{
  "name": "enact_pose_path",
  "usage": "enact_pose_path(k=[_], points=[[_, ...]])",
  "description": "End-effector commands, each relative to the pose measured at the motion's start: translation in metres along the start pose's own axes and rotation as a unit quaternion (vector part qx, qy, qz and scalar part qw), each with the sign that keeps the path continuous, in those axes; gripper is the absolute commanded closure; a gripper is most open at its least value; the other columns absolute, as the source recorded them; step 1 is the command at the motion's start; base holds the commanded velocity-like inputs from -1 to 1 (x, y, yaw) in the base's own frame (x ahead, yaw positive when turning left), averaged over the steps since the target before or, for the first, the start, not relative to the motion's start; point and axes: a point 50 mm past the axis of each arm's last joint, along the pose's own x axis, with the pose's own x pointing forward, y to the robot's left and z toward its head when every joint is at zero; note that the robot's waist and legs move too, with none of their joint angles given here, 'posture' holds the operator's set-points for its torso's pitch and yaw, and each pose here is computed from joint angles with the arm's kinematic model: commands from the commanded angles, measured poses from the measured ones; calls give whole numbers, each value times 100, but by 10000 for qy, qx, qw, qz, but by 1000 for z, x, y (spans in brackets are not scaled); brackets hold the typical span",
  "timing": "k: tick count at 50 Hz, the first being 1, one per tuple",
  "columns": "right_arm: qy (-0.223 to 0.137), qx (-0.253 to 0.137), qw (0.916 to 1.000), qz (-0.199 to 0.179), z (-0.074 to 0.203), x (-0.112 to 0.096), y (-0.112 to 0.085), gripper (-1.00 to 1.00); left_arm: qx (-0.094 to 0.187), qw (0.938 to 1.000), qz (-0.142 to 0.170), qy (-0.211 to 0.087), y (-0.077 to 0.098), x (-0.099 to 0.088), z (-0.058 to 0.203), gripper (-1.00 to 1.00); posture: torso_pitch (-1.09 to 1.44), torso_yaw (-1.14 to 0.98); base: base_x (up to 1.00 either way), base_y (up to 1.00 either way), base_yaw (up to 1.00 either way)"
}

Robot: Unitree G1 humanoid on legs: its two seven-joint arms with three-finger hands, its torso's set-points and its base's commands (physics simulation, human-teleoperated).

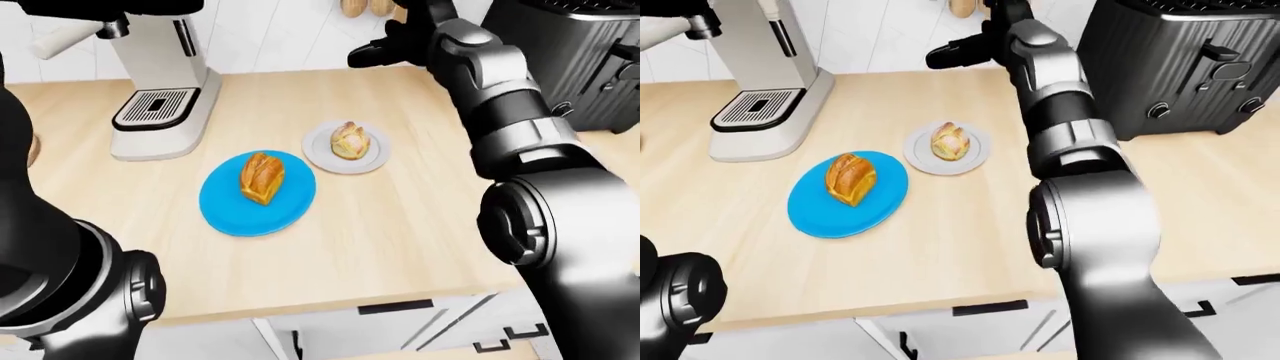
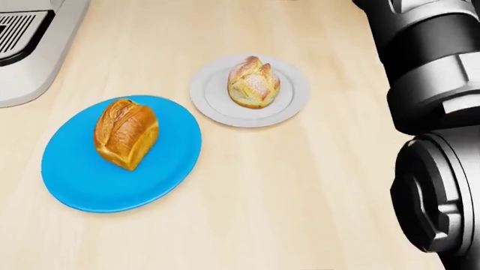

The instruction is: Place all breads on the cutting board.

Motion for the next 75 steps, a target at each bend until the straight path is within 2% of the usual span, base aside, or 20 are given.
enact_pose_path(k=[1,2,3,5,6,7,9,10,15,18,21,25,33,44,53,62,69,75], points=[[-779,-37,9970,-33,39,-4,3,-100,-31,9994,156,-310,6,0,12,-100,0,0,0,0,0],[-772,-173,9968,-87,39,-3,7,-100,-18,9994,157,-318,6,0,12,-100,0,0,0,0,0],[-777,-55,9969,77,37,-2,11,-100,-64,9994,178,-306,7,0,11,-100,0,0,0,0,0],[-532,-308,9978,235,15,4,23,-100,-52,9994,186,-298,8,1,10,-100,0,0,0,0,0],[-525,-244,9975,406,12,5,29,-100,-57,9994,192,-299,8,1,10,-100,0,0,0,0,0],[-365,14,9980,506,7,6,34,-100,-63,9993,207,-293,9,2,9,-100,0,0,0,0,0],[-224,-93,9990,377,-1,7,38,-100,-80,9993,207,-305,9,2,10,-100,0,0,0,0,0],[-167,-333,9991,187,-8,8,38,-100,-87,9993,206,-309,9,2,10,-100,0,0,0,0,0],[-66,-491,9987,-100,-24,10,36,-100,-87,9993,135,-326,2,3,10,-100,0,0,0,0,0],[-5,-876,9956,-321,-32,10,38,-100,-78,9993,120,-344,2,2,11,-100,0,0,0,0,0],[83,-978,9940,-485,-36,10,35,-100,-78,9993,125,-344,2,2,12,-100,0,0,0,0,0],[184,-1010,9936,-469,-45,10,36,-100,-72,9993,113,-338,1,2,11,-100,0,0,0,0,0],[161,-1106,9930,-387,-47,10,40,-100,-64,9994,112,-336,0,3,10,-100,0,0,0,0,0],[-55,-1239,9917,-347,-43,11,50,-100,-59,9993,110,-352,1,3,12,-100,0,0,0,0,0],[-78,-1359,9903,-267,-46,11,54,-83,-59,9993,125,-359,2,2,13,-100,0,0,0,0,0],[-58,-1401,9900,-152,-50,11,57,-76,-63,9992,138,-357,3,3,11,-100,0,0,0,0,0],[-120,-1519,9879,-285,-50,11,53,-72,-60,9992,148,-361,3,3,12,-100,0,0,0,0,0],[12,-1614,9864,-308,-55,11,51,-65,-56,9992,156,-371,4,3,13,-100,0,0,0,0,0]])
